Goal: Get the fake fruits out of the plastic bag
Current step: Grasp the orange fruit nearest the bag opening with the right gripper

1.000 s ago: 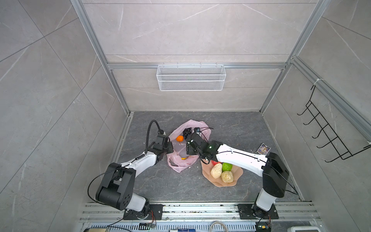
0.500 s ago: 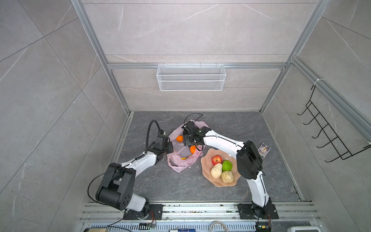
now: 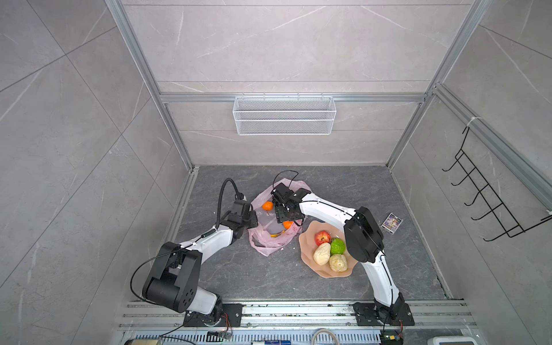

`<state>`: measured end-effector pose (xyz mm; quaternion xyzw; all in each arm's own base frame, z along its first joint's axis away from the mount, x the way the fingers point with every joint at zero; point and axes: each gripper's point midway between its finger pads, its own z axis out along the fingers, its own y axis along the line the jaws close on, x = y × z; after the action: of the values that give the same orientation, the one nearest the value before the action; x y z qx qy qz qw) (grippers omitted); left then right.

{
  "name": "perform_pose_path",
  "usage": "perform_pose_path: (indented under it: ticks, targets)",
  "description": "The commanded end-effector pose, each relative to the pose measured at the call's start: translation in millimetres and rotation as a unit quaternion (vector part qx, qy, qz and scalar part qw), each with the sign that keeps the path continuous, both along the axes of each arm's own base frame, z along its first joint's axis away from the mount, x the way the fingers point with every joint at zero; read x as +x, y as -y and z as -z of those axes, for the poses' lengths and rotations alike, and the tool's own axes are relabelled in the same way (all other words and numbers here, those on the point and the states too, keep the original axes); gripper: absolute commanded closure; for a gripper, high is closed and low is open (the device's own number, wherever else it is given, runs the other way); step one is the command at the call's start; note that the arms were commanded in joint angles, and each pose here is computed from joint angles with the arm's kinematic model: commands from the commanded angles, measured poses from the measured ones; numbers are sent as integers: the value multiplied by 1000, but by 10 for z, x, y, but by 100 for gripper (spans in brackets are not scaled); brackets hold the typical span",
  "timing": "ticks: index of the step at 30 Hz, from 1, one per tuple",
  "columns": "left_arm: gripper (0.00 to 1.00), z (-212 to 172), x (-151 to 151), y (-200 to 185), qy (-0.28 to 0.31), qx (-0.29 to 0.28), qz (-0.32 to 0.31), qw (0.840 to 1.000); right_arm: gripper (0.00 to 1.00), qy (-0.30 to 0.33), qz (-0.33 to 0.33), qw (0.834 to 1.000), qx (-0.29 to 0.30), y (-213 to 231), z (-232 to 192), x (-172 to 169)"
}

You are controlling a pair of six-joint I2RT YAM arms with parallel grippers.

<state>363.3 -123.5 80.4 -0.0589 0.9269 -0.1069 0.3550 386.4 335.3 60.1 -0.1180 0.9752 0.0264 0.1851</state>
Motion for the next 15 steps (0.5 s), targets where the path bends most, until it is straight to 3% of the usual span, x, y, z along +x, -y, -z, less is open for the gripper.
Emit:
perform_pose_path:
  ticks: [1,6,15]
  targets:
    - [100,-206,107,40,29,-2,4,1000,10,-23,-7,1000,-13,45,83,-61]
    - [100,-206,107,35,29,-1,4,1000,11,-36,-10,999,-14,21,164,-68]
    - [100,-194,109,39,27,0,4,1000,21,-53,-14,998,-7,-3,217,-119]
